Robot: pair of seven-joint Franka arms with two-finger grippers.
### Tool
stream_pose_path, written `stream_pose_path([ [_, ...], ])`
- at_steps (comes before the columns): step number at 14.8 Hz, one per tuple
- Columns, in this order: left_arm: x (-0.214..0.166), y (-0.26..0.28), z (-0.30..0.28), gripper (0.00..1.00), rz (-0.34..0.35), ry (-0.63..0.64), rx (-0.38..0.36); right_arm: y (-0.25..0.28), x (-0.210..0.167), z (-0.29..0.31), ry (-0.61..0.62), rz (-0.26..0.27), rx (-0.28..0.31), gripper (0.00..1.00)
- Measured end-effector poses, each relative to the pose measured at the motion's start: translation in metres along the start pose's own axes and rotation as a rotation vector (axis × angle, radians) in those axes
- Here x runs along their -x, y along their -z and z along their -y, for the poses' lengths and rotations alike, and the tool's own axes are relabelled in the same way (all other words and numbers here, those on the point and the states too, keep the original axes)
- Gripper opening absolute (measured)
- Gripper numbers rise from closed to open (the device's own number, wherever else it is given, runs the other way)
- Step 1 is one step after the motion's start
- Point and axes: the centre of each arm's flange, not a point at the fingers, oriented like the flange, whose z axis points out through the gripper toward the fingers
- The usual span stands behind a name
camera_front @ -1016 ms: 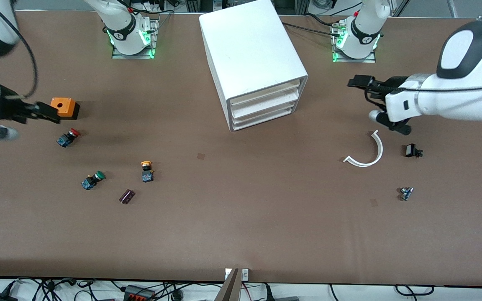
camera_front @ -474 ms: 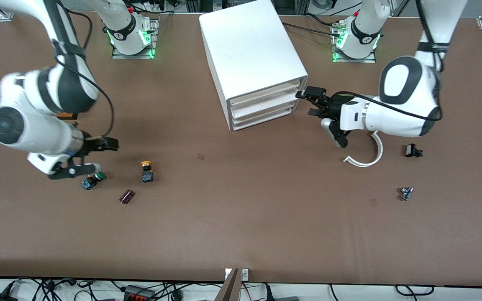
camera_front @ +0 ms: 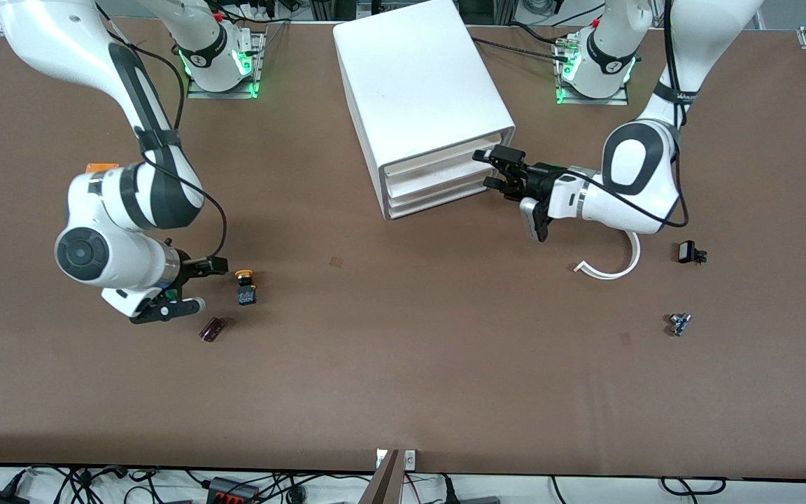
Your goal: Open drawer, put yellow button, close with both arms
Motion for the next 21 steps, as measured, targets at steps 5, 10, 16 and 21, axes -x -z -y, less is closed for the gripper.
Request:
stream_pose_path([
  [5,0.007,-0.030,0.003,0.64,0.052,0.014,0.020,-0.045,-0.011,0.026,0.039,0.002,0.002,1.00],
  [10,0.008,-0.035,0.014,0.26,0.059,-0.030,0.033,-0.075,-0.016,0.063,0.049,-0.002,0.008,1.00],
  [16,0.002,-0.030,0.012,0.15,0.040,-0.109,0.047,-0.091,-0.018,0.057,0.035,0.006,0.013,1.00],
  [21,-0.016,-0.009,0.019,0.15,-0.004,-0.125,0.042,-0.094,-0.018,0.054,0.027,0.010,0.015,0.82],
])
